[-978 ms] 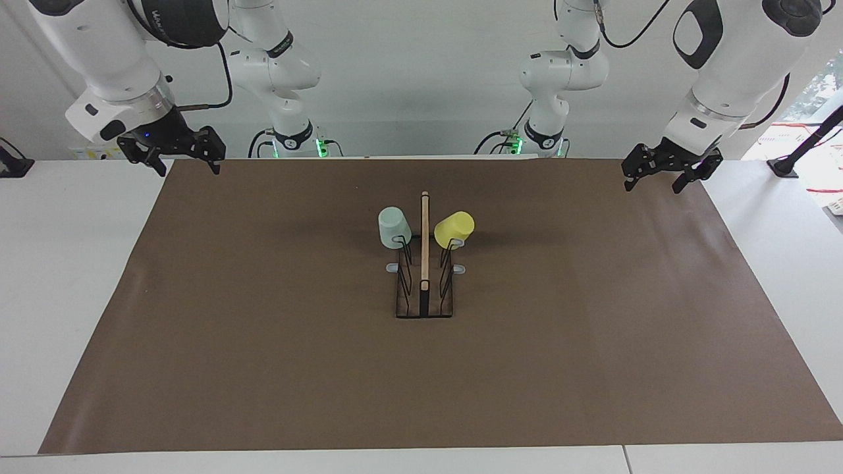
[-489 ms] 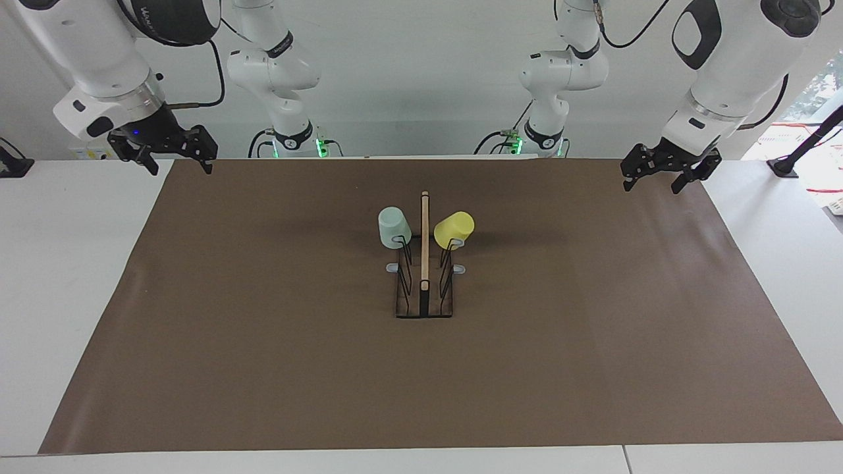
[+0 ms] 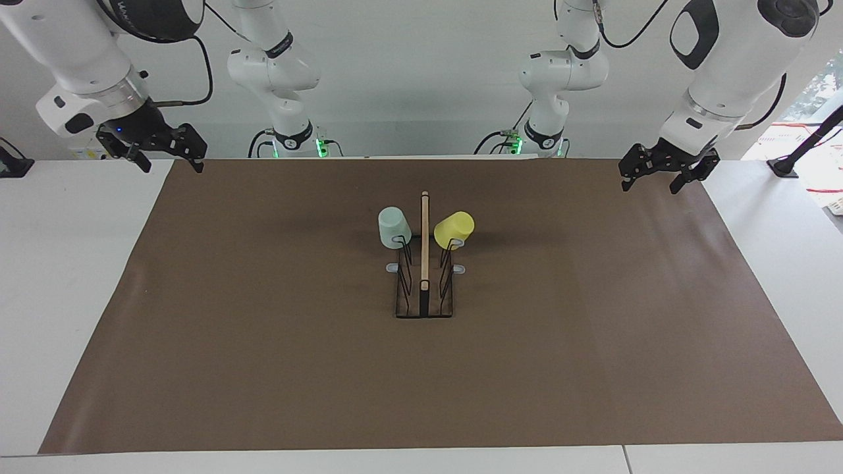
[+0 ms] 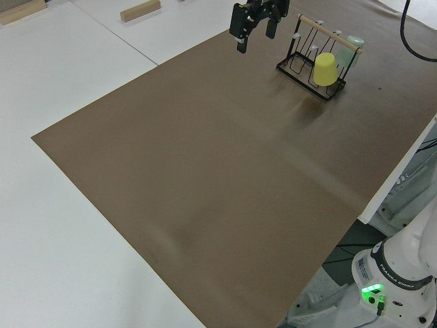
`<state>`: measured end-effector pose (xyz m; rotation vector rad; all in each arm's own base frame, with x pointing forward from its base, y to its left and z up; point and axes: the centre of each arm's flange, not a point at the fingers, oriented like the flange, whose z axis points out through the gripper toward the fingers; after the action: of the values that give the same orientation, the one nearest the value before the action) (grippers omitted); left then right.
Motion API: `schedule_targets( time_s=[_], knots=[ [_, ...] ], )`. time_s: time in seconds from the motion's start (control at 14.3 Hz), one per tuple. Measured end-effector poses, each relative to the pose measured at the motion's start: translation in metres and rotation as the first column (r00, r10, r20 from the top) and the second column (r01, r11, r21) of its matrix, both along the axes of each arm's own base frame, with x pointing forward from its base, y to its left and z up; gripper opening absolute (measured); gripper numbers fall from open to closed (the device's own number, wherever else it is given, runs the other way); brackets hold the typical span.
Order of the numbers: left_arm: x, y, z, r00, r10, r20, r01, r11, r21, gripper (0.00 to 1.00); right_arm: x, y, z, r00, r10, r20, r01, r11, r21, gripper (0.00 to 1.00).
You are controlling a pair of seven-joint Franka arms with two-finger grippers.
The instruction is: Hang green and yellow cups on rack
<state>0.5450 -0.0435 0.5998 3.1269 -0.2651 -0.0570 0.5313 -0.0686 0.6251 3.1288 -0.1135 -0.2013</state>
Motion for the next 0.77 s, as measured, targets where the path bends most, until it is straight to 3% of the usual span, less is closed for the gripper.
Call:
schedule_targets(
  time_s=[0.77],
  knots=[
    [-0.001,-0.013,0.0,1.0,0.028,0.0,-0.028,1.0,0.002,1.0,0.006,0.026,0.002,0.996,0.084,0.021,-0.083,0.995,-0.049,1.0]
  ],
)
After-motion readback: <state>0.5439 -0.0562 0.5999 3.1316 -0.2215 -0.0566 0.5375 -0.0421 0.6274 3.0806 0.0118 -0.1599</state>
